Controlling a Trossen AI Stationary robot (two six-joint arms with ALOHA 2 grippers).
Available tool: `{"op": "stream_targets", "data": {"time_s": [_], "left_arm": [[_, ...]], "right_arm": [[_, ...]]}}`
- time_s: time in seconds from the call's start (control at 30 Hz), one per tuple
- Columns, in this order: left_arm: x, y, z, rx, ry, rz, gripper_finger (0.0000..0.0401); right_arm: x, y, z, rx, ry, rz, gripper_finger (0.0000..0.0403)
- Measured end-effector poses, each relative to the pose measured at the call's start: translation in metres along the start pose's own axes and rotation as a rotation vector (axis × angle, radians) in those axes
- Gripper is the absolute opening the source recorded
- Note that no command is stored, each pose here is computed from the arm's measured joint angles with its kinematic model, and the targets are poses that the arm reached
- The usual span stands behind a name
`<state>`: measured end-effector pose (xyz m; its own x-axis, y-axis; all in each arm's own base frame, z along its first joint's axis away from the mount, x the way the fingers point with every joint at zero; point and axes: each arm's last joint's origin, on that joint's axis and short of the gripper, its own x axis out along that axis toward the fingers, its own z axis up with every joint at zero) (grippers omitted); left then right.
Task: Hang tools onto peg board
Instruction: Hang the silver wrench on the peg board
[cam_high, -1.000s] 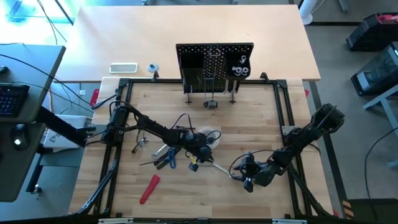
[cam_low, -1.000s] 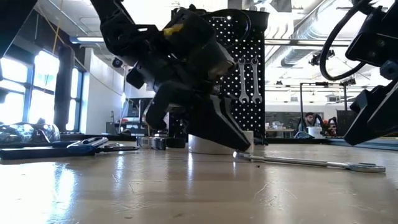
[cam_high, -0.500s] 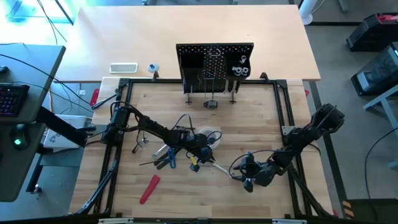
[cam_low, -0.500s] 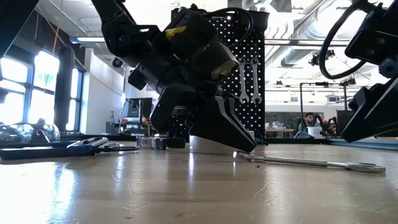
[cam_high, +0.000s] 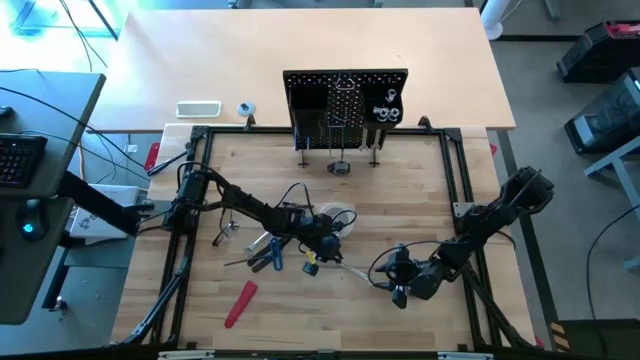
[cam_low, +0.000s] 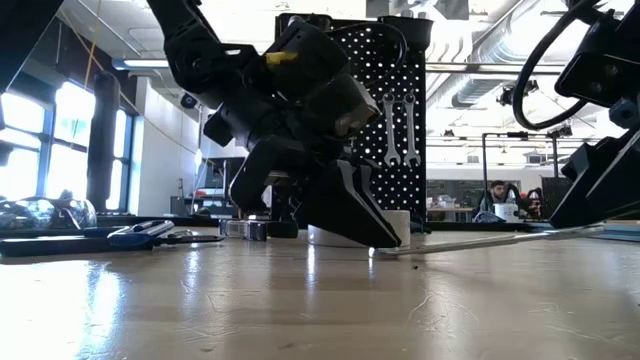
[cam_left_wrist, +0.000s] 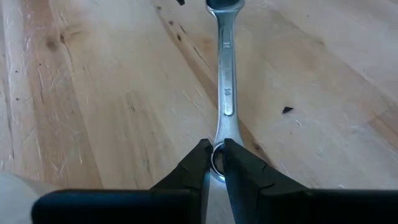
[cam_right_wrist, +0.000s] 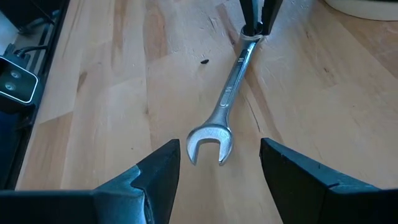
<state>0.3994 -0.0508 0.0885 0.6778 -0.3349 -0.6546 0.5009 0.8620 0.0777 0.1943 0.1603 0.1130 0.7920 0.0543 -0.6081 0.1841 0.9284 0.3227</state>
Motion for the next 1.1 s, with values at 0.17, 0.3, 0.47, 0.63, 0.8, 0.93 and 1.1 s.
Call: {"op": "stream_targets", "data": {"time_s": [0.17, 0.3, 0.47, 0.63, 0.8, 0.93, 1.1], "left_arm": [[0.001, 0.0, -0.002, 0.001, 0.006, -0.002, 0.0035], [0.001, 0.0, -0.002, 0.001, 0.006, 0.0, 0.0035], [0.001, 0.0, -0.002, 0.002, 0.007, 0.001, 0.0035], [0.001, 0.0, -0.002, 0.003, 0.003, 0.002, 0.0035], [0.001, 0.0, -0.002, 0.003, 0.003, 0.004, 0.0035], [0.001, 0.0, -0.002, 0.003, 0.003, 0.005, 0.0035], [0.001, 0.0, -0.001, 0.005, 0.0, 0.007, 0.0035]], "right_arm": [[0.0, 0.0, 0.0, -0.001, 0.004, 0.003, 0.0217], [0.0, 0.0, -0.001, -0.011, 0.008, 0.008, 0.0217], [0.0, 0.0, 0.0, -0.002, 0.007, 0.0, 0.0217], [0.006, -0.006, 0.008, 0.037, 0.003, -0.004, 0.0217], [0.016, -0.011, 0.029, 0.081, 0.049, 0.03, 0.0217], [0.023, -0.01, 0.049, 0.063, 0.142, 0.0, 0.0217], [0.036, -0.001, 0.056, -0.001, 0.285, -0.065, 0.0217]]}}
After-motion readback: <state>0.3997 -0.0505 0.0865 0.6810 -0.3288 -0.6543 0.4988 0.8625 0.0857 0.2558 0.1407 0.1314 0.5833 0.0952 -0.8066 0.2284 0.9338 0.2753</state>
